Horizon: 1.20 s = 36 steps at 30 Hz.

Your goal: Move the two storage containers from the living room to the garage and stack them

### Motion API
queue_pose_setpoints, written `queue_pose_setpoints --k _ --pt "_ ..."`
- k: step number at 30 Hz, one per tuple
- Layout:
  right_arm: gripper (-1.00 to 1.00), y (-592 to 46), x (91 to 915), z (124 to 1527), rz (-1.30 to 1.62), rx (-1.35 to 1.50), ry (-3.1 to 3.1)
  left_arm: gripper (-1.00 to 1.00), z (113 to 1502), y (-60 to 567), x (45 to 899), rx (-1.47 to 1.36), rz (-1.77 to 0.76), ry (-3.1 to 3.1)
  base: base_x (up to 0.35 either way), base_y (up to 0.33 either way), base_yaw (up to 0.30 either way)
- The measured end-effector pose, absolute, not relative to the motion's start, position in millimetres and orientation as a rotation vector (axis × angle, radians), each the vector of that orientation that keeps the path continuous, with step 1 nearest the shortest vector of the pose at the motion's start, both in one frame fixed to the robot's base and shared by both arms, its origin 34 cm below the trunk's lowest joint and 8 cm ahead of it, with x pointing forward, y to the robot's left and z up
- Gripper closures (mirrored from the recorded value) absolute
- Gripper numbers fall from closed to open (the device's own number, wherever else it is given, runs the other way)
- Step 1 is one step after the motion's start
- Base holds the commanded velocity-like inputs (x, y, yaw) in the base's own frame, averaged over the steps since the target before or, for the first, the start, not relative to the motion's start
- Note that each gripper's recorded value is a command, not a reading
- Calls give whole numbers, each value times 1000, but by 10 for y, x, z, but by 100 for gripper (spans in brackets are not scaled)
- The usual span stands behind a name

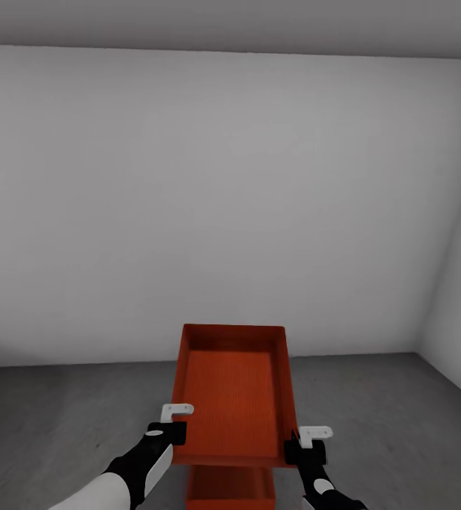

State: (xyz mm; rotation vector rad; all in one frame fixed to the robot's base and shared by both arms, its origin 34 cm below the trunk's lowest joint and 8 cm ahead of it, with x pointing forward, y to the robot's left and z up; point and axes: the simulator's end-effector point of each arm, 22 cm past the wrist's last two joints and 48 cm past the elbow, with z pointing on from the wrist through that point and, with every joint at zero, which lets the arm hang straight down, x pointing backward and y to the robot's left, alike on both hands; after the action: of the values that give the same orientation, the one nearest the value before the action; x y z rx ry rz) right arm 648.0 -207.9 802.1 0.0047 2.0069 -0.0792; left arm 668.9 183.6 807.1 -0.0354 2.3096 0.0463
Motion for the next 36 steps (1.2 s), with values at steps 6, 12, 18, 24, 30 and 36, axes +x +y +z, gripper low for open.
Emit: queue_pose_setpoints --k 6,12,18,24,30,36 --pt "100 -2079 6484 8032 -79 5 2005 100 8080 1836 6691 -36 46 2308 0 -1 154" --pt "100 -2082 6487 8036 -79 3 2005 100 8082 1834 6692 -37 45 2308 0 0 20" --pt "100 -2080 6486 8035 -79 5 2005 100 8084 1835 6693 -36 45 2307 0 0 1" --pt "100 -2081 6481 8033 -78 7 2004 100 8086 1834 6694 -35 46 2307 0 0 0" --pt "100 -2081 6480 8034 -78 7 2003 100 8087 1833 6694 -34 46 2306 47 0 0" --pt "100 -2082 6480 8036 -78 7 2002 100 8090 1833 6694 -34 46 2305 172 0 0"
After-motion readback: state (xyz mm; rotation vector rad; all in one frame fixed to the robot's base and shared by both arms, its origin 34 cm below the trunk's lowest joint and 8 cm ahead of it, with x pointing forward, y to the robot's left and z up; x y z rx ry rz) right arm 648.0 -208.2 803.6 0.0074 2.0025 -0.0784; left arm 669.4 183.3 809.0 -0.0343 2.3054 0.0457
